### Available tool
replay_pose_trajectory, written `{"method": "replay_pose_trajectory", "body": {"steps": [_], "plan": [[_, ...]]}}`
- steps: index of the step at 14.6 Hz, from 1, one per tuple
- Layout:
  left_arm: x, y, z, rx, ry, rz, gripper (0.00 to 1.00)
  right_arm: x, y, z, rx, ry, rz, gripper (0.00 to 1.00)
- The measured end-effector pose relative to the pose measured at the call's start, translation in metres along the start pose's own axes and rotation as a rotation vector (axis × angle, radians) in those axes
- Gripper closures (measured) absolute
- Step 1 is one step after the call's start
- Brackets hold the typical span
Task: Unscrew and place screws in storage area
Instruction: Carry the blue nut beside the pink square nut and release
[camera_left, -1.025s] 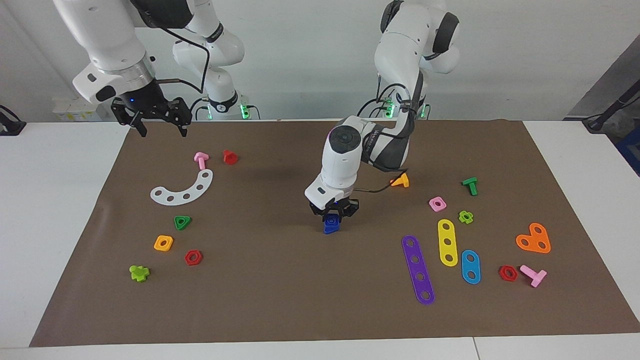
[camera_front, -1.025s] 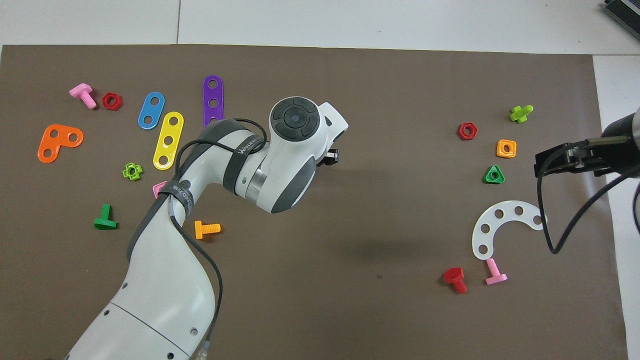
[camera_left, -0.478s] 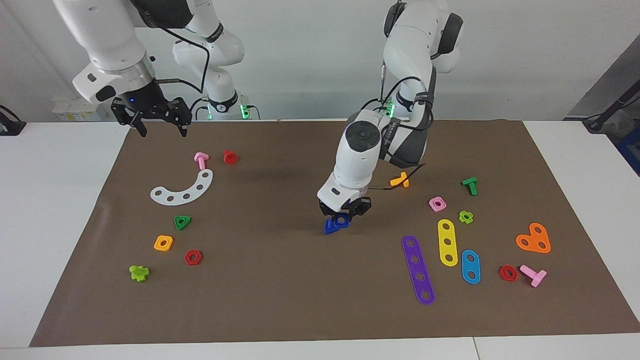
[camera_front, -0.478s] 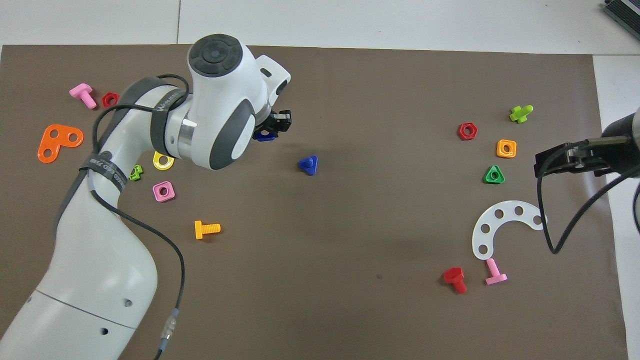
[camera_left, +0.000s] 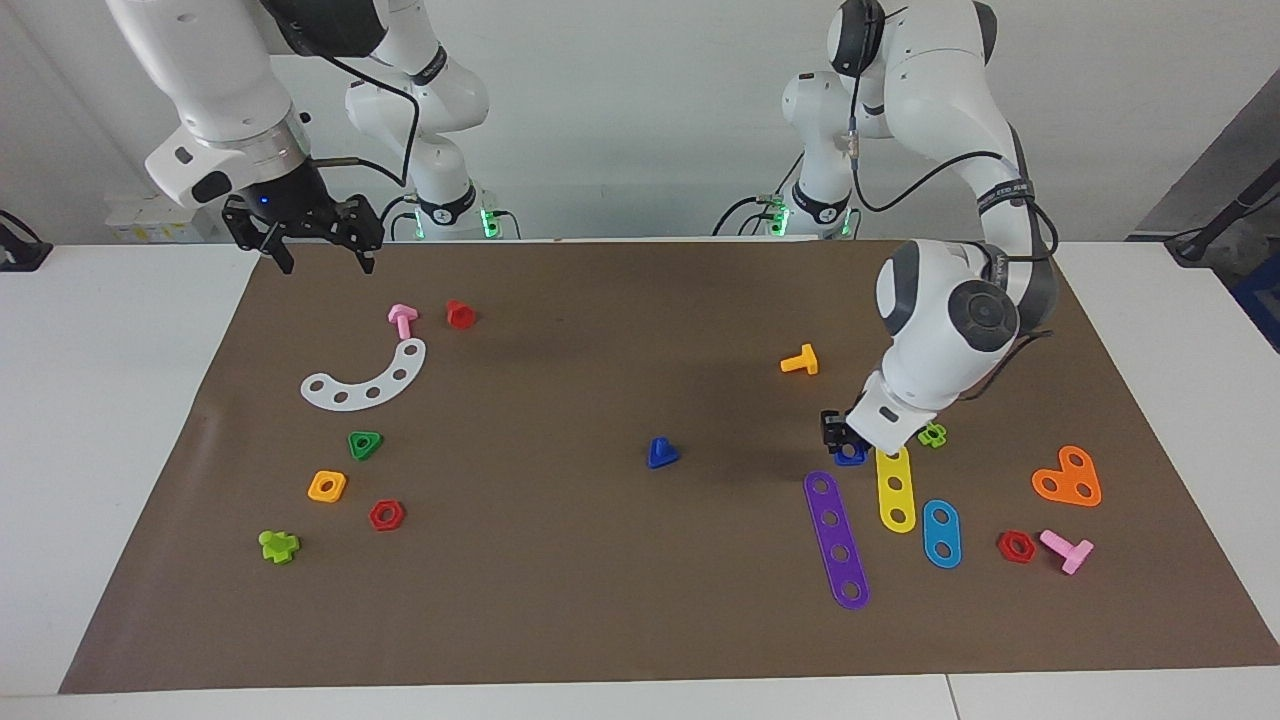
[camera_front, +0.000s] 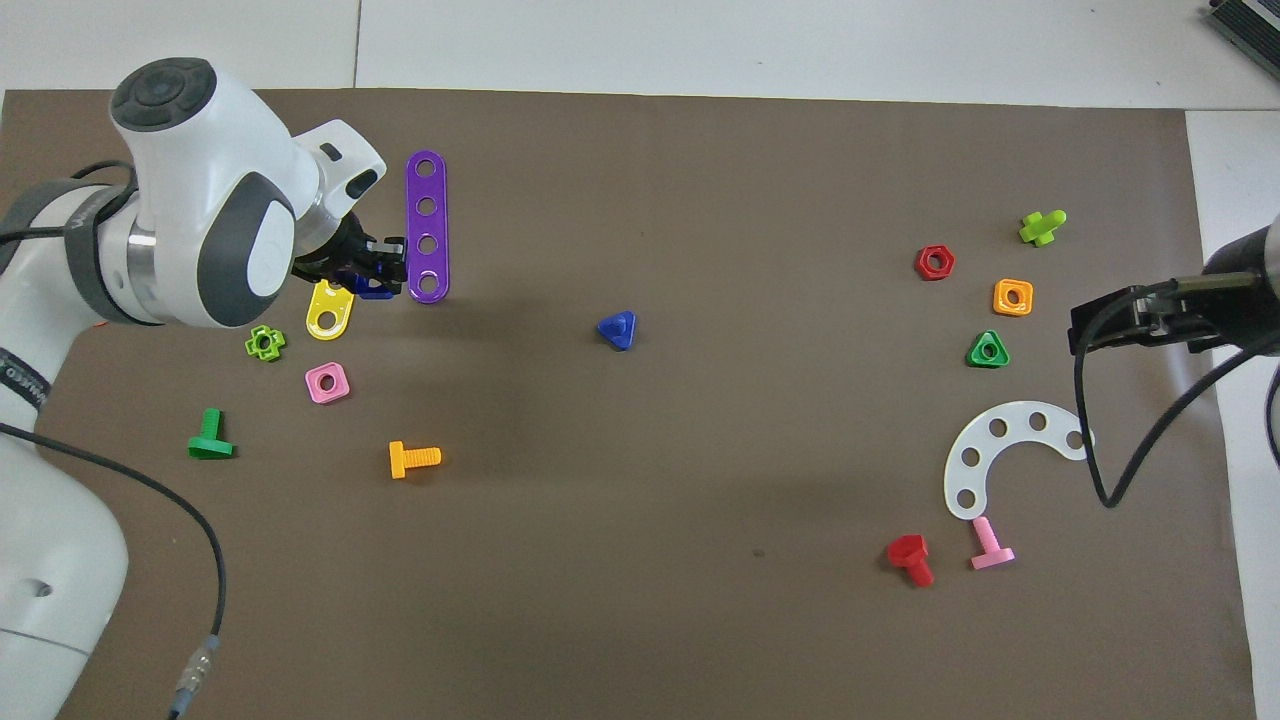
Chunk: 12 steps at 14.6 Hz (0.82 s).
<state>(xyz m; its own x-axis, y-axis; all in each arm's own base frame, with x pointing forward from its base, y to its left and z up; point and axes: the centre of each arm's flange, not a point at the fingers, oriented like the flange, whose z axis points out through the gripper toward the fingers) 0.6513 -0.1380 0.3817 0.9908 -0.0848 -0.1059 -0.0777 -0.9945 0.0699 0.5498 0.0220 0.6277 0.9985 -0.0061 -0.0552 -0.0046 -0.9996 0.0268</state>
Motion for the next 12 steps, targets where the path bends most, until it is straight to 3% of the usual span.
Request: {"method": "replay_pose_trajectory", "body": {"steps": [7,12], "plan": [[-0.045,-0.004,0.064,-0.001,0.058,-0.001,0.53,0.0,0.0,0.0,0.0,0.0,0.0,0.0],[-0.053,0.019,0.063,-0.002,0.066,-0.008,0.53,0.0,0.0,0.0,0.0,0.0,0.0,0.0]]}}
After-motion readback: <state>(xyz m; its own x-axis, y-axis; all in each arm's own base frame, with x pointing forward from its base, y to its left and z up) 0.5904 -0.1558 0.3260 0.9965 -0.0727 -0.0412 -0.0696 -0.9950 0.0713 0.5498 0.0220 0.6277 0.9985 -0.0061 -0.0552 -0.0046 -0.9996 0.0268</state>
